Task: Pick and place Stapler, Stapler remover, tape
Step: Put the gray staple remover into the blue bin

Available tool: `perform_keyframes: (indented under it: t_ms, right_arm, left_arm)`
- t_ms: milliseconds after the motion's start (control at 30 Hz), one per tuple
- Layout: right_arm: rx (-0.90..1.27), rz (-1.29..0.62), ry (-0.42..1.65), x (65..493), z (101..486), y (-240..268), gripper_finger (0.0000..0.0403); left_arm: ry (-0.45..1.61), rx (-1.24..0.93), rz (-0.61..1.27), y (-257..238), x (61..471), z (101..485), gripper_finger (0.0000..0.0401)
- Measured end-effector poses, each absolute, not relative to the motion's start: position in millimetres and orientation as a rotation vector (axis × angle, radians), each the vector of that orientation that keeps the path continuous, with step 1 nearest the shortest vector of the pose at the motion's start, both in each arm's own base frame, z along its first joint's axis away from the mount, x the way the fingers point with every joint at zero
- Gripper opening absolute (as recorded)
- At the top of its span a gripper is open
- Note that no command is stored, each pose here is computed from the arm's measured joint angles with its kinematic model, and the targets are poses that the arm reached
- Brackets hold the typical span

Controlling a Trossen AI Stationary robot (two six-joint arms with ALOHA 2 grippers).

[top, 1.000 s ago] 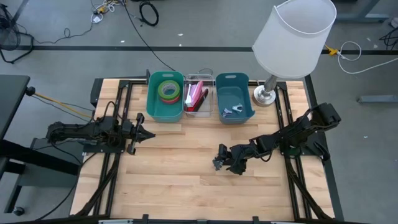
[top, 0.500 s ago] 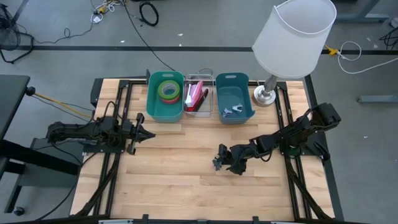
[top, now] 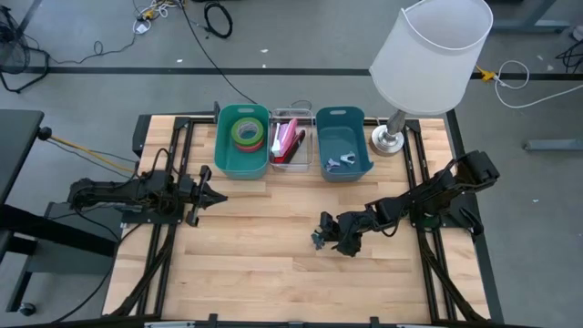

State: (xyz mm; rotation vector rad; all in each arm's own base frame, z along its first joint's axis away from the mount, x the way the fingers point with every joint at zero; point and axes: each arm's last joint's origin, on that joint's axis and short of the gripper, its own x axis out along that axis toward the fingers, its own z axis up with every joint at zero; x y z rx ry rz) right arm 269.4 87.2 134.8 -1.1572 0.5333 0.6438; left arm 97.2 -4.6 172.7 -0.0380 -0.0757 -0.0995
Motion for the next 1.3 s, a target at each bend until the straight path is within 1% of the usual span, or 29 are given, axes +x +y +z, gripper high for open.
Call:
perform_keyframes:
  t_ms: [133, 1300]
  right_arm:
    - [-1.146, 0.667, 0.521, 269.2, 134.8, 88.0, 0.0091]
    - [-1.167, 0.628, 0.55, 271.7, 129.1, 87.3, 0.0091]
  left_arm:
    - [-0.076, -0.038, -0.1, -4.6, 97.2, 172.9, 0.0003]
    - [-0.076, -0.038, -0.099, -4.6, 97.2, 172.9, 0.0003]
